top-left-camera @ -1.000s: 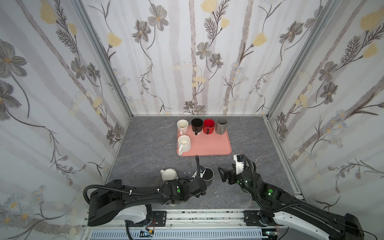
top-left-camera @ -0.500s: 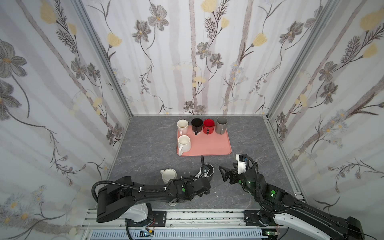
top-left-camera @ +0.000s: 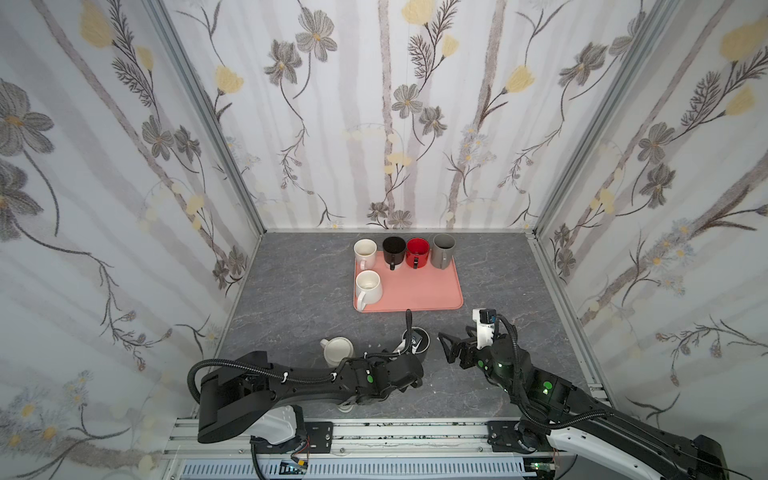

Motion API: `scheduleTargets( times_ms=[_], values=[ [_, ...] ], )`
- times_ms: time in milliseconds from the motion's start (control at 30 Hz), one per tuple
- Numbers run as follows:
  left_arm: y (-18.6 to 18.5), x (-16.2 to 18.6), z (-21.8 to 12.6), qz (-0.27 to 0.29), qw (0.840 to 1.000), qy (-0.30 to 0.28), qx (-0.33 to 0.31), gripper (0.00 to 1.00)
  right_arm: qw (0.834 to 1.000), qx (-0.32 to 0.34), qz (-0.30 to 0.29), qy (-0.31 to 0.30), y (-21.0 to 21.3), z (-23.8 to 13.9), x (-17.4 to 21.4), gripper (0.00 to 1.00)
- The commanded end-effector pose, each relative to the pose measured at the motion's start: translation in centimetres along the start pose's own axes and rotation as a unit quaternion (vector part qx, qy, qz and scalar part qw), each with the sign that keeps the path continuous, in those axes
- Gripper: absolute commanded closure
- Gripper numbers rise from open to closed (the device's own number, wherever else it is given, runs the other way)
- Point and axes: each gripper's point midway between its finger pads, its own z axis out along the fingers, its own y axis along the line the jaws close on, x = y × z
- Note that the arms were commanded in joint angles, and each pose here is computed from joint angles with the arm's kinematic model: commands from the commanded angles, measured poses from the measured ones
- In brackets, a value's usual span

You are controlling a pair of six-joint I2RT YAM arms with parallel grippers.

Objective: Turn the mug right side up
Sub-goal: 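Close the left gripper on the black mug's handle and lift it, then raise the black mug toward the right gripper while the right gripper grasps it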

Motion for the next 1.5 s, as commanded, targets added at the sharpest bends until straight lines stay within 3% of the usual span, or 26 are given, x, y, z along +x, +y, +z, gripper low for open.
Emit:
scheduleTargets(
  times_ms=[0, 267, 467, 600, 767, 967, 1200, 1467],
  values=[
    [0.0, -3.2, -0.7, -0.027, 0.998, -0.058, 0.000, 1.00, 0.999, -0.026, 0.006, -0.024, 1.0, -0.3, -1.2, 0.00],
    [1.2, -8.5, -3.2, -0.099, 0.985, -0.140, 0.034, 1.00, 0.993, -0.057, 0.029, -0.102, 1.7, -2.5, -4.5, 0.01],
    [4.1, -15.4, -8.8, -0.187, 0.940, -0.267, 0.099, 1.00, 0.978, -0.135, 0.034, -0.156, 3.5, -4.6, -6.1, 0.01],
    [5.7, -18.4, -11.8, -0.224, 0.902, -0.340, 0.142, 1.00, 0.968, -0.187, 0.036, -0.162, 5.6, -4.9, -6.7, 0.10],
    [6.5, -19.8, -14.8, -0.254, 0.851, -0.411, 0.206, 1.00, 0.942, -0.285, 0.047, -0.169, 9.3, -5.4, -7.4, 0.15],
    [6.6, -20.3, -18.1, -0.253, 0.811, -0.467, 0.246, 1.00, 0.918, -0.344, 0.059, -0.189, 11.9, -5.4, -8.9, 0.20],
    [6.0, -20.9, -20.1, -0.241, 0.788, -0.492, 0.281, 1.00, 0.893, -0.393, 0.065, -0.210, 14.3, -5.5, -10.9, 0.22],
    [5.8, -21.1, -22.1, -0.241, 0.761, -0.514, 0.315, 1.00, 0.869, -0.439, 0.085, -0.212, 15.8, -5.4, -12.2, 0.30]
  ],
)
